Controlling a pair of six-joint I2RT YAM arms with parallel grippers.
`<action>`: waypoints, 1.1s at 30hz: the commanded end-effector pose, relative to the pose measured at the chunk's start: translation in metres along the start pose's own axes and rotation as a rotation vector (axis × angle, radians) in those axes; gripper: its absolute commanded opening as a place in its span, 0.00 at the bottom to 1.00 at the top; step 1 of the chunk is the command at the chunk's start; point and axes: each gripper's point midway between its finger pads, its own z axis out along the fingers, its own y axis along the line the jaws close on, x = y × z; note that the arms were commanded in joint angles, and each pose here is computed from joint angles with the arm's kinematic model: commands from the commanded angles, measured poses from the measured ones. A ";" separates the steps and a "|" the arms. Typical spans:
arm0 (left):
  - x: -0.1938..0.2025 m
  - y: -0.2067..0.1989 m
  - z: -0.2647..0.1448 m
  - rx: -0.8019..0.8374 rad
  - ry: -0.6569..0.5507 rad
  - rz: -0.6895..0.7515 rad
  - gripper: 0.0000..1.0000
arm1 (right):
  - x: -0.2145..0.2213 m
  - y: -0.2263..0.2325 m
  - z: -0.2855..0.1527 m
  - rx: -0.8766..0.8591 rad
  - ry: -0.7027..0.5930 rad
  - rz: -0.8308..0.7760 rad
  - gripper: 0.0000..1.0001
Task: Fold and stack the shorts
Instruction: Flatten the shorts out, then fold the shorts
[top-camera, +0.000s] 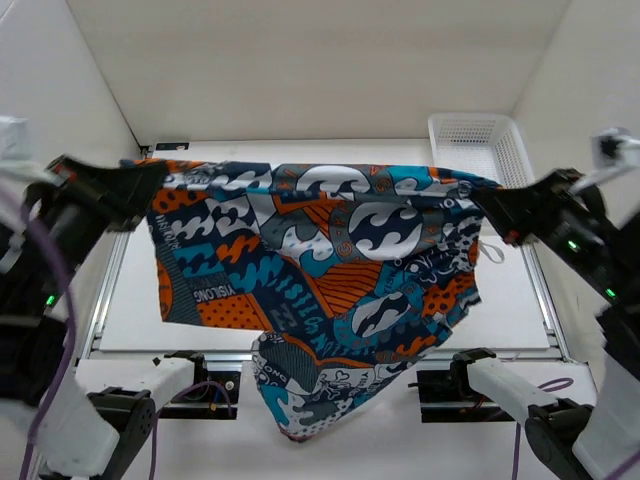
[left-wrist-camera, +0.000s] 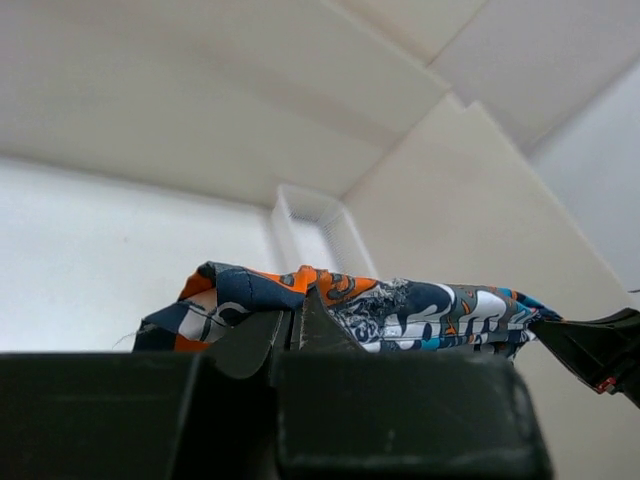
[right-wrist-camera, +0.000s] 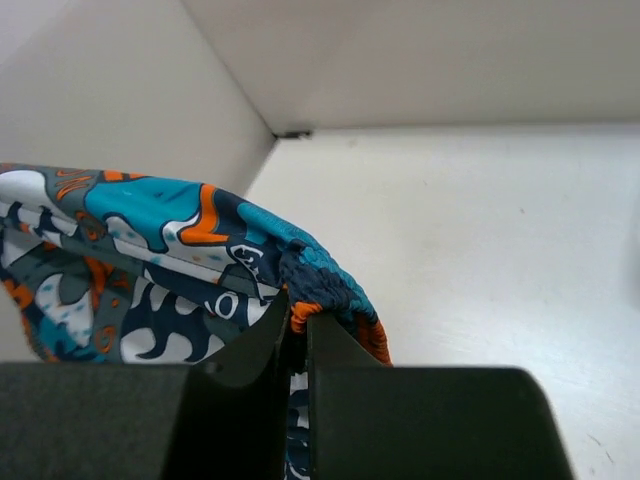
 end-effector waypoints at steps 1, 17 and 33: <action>0.007 0.085 0.072 -0.291 0.013 0.037 0.10 | 0.018 -0.094 0.046 0.384 0.058 -0.035 0.00; 0.217 0.407 0.271 -0.913 0.625 0.025 0.10 | 0.210 -0.318 0.281 0.792 0.555 0.002 0.00; 0.186 0.365 0.245 -0.838 0.600 0.068 0.10 | 0.235 -0.316 0.323 0.686 0.637 0.117 0.00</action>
